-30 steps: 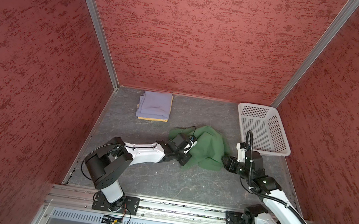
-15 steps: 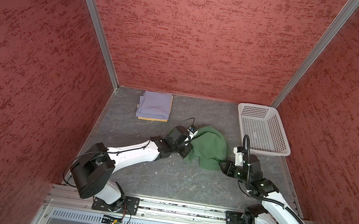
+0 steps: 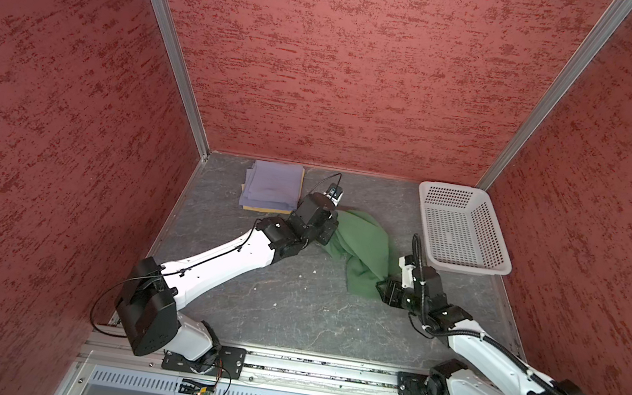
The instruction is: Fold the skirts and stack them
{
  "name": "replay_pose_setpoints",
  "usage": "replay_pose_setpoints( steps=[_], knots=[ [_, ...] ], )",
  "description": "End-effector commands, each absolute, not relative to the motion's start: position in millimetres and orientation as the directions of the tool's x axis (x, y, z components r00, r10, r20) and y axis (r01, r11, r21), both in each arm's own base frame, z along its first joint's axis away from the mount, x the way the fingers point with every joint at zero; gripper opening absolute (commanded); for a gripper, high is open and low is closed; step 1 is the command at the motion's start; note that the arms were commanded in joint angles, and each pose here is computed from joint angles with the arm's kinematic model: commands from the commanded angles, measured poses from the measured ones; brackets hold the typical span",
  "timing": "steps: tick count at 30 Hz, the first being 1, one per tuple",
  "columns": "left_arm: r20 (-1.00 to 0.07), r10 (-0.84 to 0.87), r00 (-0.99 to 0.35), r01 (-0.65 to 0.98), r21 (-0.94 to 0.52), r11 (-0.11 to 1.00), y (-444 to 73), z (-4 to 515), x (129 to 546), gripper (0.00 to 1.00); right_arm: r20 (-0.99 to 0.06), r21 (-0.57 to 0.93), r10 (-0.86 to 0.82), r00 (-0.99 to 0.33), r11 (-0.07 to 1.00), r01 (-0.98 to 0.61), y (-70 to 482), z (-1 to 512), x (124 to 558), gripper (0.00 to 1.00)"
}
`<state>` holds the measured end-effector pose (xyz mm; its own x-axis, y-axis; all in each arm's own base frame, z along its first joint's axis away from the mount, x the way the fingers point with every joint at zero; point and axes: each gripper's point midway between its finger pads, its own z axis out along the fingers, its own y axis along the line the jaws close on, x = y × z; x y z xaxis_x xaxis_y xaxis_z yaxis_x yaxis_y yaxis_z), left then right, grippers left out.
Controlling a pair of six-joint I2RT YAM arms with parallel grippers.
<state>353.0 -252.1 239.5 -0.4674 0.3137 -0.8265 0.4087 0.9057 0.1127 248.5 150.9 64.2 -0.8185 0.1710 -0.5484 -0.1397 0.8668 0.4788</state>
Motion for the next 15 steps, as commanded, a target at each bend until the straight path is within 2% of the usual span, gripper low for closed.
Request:
replay_pose_setpoints(
  steps=[1,10,15],
  knots=[
    [-0.827,0.327,-0.457,0.358,0.166,0.919,-236.2,249.4,361.0,0.0,-0.631,0.456,0.173,-0.757,0.871,-0.181,155.9,81.0,267.7,0.51],
    [-0.838,0.316,-0.445,0.354,0.16,0.922,-231.7,258.6,370.5,0.0,-0.651,0.459,0.132,-0.747,0.853,-0.25,175.3,77.8,278.4,0.44],
    [-0.828,0.323,-0.458,0.354,0.163,0.921,-229.2,251.6,372.9,0.0,-0.69,0.44,0.121,-0.714,0.853,-0.281,178.5,79.7,287.5,0.51]
  ],
)
